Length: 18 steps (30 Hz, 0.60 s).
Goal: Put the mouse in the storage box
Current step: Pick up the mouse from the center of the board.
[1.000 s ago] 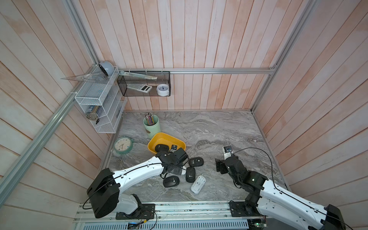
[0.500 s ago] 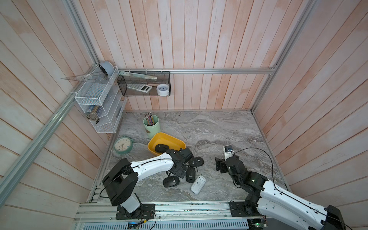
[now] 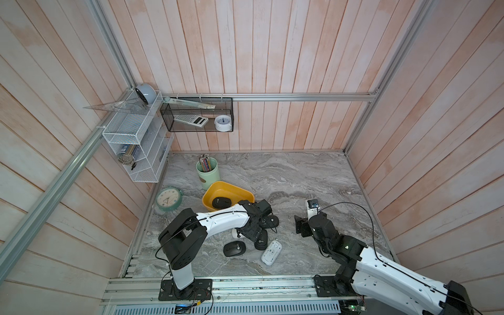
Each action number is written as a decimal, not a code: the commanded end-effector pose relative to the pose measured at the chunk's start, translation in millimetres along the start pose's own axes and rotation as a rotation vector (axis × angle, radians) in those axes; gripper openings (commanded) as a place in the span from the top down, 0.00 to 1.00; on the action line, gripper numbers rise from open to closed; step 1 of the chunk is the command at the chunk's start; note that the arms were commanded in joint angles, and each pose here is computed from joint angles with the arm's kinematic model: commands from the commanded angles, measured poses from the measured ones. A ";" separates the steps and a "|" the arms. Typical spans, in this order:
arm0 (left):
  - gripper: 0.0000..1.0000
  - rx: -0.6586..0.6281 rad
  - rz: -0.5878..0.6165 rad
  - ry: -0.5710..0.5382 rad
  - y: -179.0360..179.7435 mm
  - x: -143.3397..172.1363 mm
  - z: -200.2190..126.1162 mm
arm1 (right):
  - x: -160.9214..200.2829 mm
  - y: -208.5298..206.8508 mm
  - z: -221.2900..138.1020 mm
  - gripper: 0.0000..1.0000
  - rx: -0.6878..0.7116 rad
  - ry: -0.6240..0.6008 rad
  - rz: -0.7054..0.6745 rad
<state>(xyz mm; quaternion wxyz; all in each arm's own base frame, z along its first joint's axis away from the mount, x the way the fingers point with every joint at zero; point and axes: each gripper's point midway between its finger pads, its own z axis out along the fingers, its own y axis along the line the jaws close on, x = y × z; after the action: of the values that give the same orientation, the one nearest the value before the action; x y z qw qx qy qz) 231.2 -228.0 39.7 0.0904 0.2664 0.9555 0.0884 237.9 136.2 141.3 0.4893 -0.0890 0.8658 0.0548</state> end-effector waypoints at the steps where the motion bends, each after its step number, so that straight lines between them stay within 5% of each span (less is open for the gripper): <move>1: 0.00 -0.016 0.013 0.014 0.7 -4.2 12.0 | -0.5 -5.6 2.0 0.15 0.028 -0.014 0.014; 18: 0.27 0.084 -0.050 0.037 -9.9 10.8 17.2 | 0.2 -3.9 4.7 0.15 0.029 -0.007 0.011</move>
<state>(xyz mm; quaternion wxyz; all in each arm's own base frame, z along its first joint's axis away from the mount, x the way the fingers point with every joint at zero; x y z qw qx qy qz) 227.0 -233.0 21.2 0.0688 0.2555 0.9626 0.0579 239.5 136.9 138.9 0.4872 -0.0890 0.8672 0.0521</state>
